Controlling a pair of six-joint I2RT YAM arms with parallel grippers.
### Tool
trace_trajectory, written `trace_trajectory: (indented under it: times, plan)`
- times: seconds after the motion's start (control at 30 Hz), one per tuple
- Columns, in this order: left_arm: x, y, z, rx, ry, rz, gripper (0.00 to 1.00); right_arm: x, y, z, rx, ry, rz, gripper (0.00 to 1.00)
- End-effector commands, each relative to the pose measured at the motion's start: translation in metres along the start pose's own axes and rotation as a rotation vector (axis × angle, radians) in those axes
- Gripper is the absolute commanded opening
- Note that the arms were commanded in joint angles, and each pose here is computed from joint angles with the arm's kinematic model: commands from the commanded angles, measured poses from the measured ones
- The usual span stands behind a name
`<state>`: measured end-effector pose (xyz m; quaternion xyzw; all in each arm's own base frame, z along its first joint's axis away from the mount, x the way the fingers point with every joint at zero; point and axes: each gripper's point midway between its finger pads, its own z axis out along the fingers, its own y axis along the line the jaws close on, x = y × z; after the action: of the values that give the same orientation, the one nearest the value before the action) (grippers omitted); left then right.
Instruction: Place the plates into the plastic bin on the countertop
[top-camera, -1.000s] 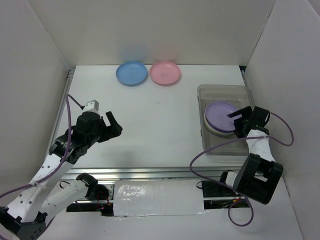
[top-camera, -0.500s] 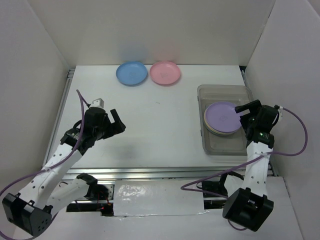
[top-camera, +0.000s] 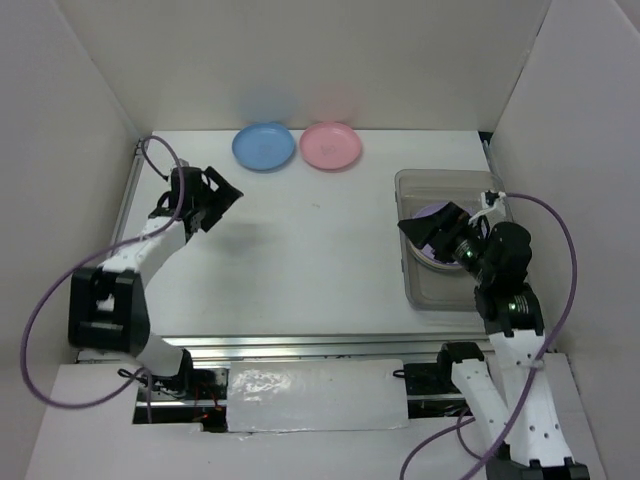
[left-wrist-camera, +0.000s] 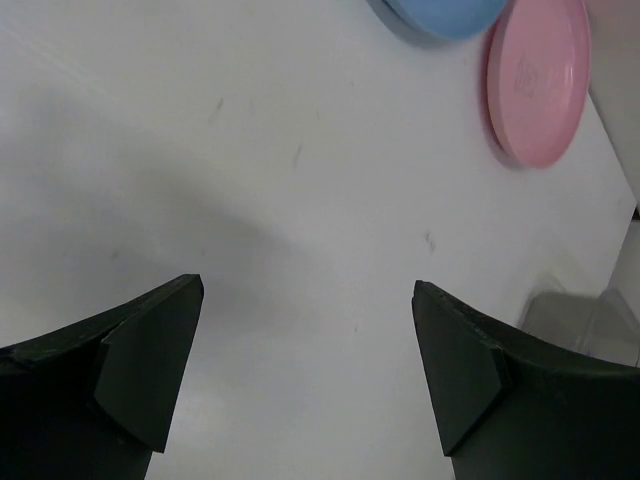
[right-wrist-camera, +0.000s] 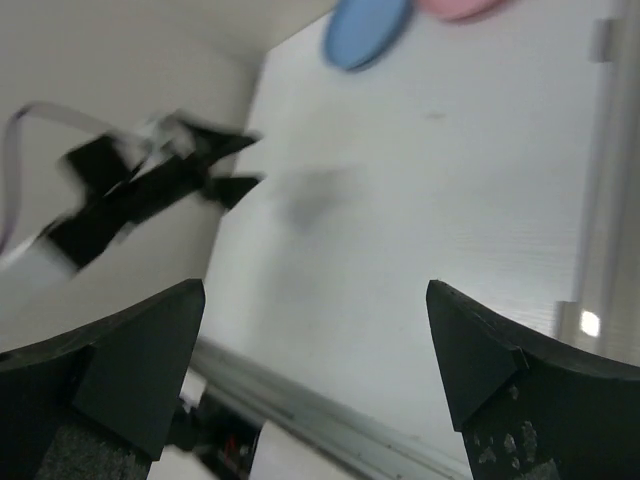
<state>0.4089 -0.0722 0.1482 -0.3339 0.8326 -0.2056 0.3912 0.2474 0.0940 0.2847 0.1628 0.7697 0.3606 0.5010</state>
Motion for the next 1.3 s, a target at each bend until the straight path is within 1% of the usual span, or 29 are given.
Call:
trace_trajectory:
  times: [0.0, 0.03, 0.07, 0.1, 0.13, 0.27, 0.3, 0.37, 0.4, 0.43, 0.5, 0.53, 0.57, 0.6, 0.63, 0.67, 0.77, 0.8, 0.83, 0.87, 0.9, 0.97, 1.0, 1.03, 1.13, 1.17, 1.2, 1.23, 1.27]
  plan:
    - [-0.039, -0.037, 0.054, 0.189, -0.059, -0.170, 0.99, 0.039, 0.061, -0.030, -0.338, 0.140, -0.070, 1.00]
    - [-0.051, -0.045, 0.088, 0.183, -0.058, -0.168, 0.99, 0.045, 0.069, -0.037, -0.384, 0.165, -0.071, 1.00]
    - [-0.052, -0.044, 0.106, 0.163, -0.049, -0.142, 0.99, 0.050, 0.071, -0.040, -0.396, 0.172, -0.073, 1.00]
    - [-0.059, -0.048, 0.121, 0.145, -0.067, -0.124, 0.99, 0.053, 0.076, -0.047, -0.420, 0.171, -0.088, 1.00]
    - [-0.062, -0.052, 0.146, 0.130, -0.070, -0.112, 0.99, 0.059, 0.079, -0.051, -0.439, 0.185, -0.102, 1.00]
    - [-0.064, -0.046, 0.196, 0.140, -0.101, -0.117, 0.99, 0.074, 0.087, -0.061, -0.507, 0.222, -0.114, 1.00]
    - [-0.060, -0.037, 0.213, 0.117, -0.102, -0.121, 0.99, 0.080, 0.085, -0.059, -0.510, 0.237, -0.111, 1.00]
    - [-0.053, -0.026, 0.230, 0.086, -0.077, -0.123, 0.99, 0.085, 0.085, -0.058, -0.519, 0.255, -0.118, 1.00]
    - [-0.041, -0.009, 0.247, 0.046, -0.050, -0.125, 0.99, 0.088, 0.083, -0.056, -0.513, 0.265, -0.120, 1.00]
    - [-0.055, -0.015, 0.253, 0.040, -0.090, -0.131, 0.99, 0.089, 0.082, -0.055, -0.509, 0.267, -0.127, 1.00]
    - [-0.044, -0.002, 0.269, -0.012, -0.069, -0.127, 0.99, 0.093, 0.080, -0.052, -0.505, 0.280, -0.129, 1.00]
    - [-0.053, -0.007, 0.272, -0.023, -0.101, -0.125, 0.97, 0.093, 0.080, -0.052, -0.509, 0.276, -0.135, 1.00]
    - [-0.040, 0.009, 0.279, -0.089, -0.073, -0.123, 0.96, 0.093, 0.078, -0.049, -0.495, 0.269, -0.131, 1.00]
    - [-0.048, 0.003, 0.280, -0.108, -0.090, -0.131, 0.95, 0.092, 0.076, -0.047, -0.482, 0.259, -0.138, 1.00]
    - [-0.051, 0.007, 0.282, -0.135, -0.101, -0.136, 0.93, 0.093, 0.074, -0.046, -0.466, 0.260, -0.139, 1.00]
    - [-0.041, 0.015, 0.284, -0.178, -0.081, -0.137, 0.91, 0.089, 0.075, -0.047, -0.459, 0.247, -0.149, 1.00]
    - [-0.046, 0.013, 0.284, -0.191, -0.105, -0.145, 0.78, 0.084, 0.076, -0.049, -0.445, 0.228, -0.163, 1.00]
    - [-0.044, 0.015, 0.284, -0.205, -0.101, -0.147, 0.70, 0.082, 0.076, -0.050, -0.444, 0.221, -0.163, 1.00]
    - [-0.045, 0.016, 0.283, -0.211, -0.104, -0.145, 0.65, 0.081, 0.078, -0.051, -0.446, 0.216, -0.163, 1.00]
    - [-0.044, 0.017, 0.283, -0.219, -0.105, -0.143, 0.57, 0.079, 0.079, -0.053, -0.452, 0.207, -0.166, 1.00]
    - [-0.044, 0.019, 0.284, -0.220, -0.101, -0.138, 0.37, 0.079, 0.080, -0.055, -0.452, 0.204, -0.162, 1.00]
    - [-0.043, 0.018, 0.284, -0.213, -0.088, -0.143, 0.20, 0.076, 0.082, -0.058, -0.454, 0.190, -0.169, 1.00]
    - [-0.043, 0.020, 0.284, -0.217, -0.080, -0.149, 0.06, 0.075, 0.080, -0.059, -0.447, 0.188, -0.172, 1.00]
    - [-0.042, 0.021, 0.283, -0.217, -0.072, -0.147, 0.00, 0.073, 0.081, -0.059, -0.440, 0.175, -0.174, 1.00]
    - [-0.047, 0.025, 0.261, -0.264, -0.077, -0.137, 0.00, 0.069, 0.076, -0.057, -0.408, 0.156, -0.179, 1.00]
    - [-0.050, 0.022, 0.236, -0.277, -0.087, -0.129, 0.00, 0.069, 0.075, -0.056, -0.403, 0.160, -0.176, 1.00]
    - [-0.057, 0.021, 0.218, -0.302, -0.121, -0.117, 0.00, 0.067, 0.076, -0.054, -0.402, 0.153, -0.176, 1.00]
    - [-0.082, -0.009, 0.179, -0.239, -0.185, -0.115, 0.00, 0.070, 0.071, -0.048, -0.385, 0.161, -0.169, 1.00]
    - [-0.058, 0.015, 0.164, -0.293, -0.152, -0.090, 0.00, 0.070, 0.072, -0.044, -0.386, 0.165, -0.162, 1.00]
